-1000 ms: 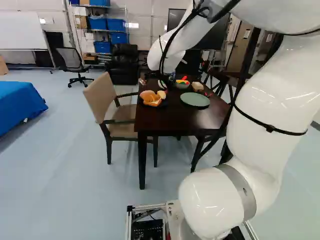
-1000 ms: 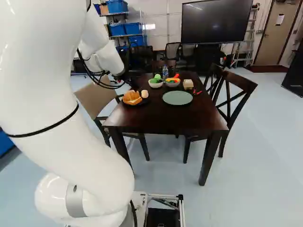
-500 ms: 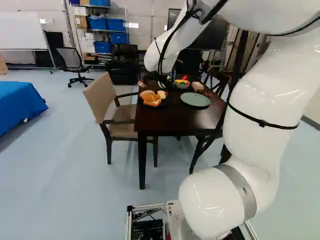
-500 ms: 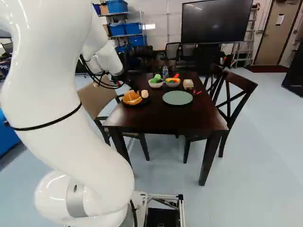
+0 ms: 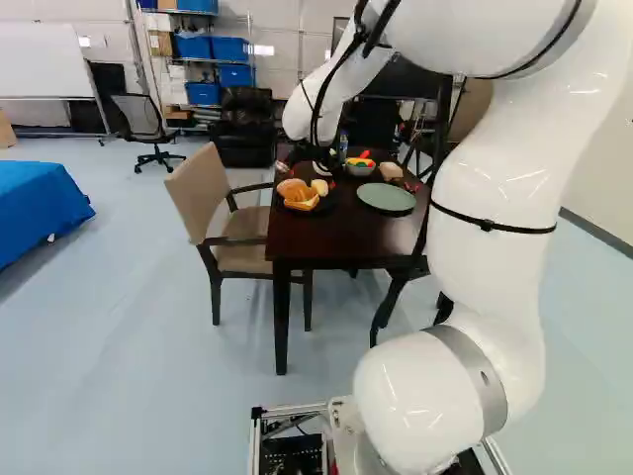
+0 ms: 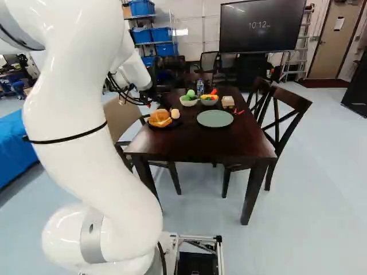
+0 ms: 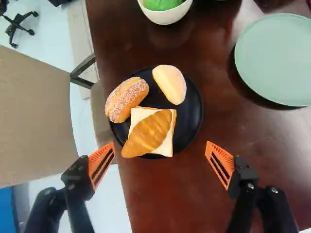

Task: Move the croissant to the empty plate

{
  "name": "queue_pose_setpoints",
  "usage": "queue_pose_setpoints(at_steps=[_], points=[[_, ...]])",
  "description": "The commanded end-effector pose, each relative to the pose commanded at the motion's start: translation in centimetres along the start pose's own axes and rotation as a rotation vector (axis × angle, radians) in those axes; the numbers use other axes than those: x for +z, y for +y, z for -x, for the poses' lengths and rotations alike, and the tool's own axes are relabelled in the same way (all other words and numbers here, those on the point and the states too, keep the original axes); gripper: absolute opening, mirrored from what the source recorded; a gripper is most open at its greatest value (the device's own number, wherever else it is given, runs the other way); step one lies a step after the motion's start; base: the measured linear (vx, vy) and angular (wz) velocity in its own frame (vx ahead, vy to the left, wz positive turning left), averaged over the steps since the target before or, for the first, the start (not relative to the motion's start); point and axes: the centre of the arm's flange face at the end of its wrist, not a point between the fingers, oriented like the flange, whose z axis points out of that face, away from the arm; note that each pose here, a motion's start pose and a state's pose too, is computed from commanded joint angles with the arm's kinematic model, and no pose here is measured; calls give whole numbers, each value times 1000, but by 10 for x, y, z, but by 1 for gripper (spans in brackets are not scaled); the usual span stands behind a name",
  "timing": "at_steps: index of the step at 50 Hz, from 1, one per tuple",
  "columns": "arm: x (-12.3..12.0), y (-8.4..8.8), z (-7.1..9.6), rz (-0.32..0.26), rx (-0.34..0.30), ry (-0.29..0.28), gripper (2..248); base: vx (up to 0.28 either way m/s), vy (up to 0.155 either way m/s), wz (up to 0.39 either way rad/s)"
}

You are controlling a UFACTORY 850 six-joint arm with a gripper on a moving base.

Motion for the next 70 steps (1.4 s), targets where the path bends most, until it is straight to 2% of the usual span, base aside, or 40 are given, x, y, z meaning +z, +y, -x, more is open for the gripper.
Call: queue_pose_setpoints(at_steps=[23,49,64,70], points=[[23,-13,-22,105,237,-47,247,0,0,0],[43,-53,-30,216,169,-92,247,0,0,0],[55,-58,-43,283,184,-121,247,0,0,0],[59,-61,-48,293,199,-131,247,0,0,0]])
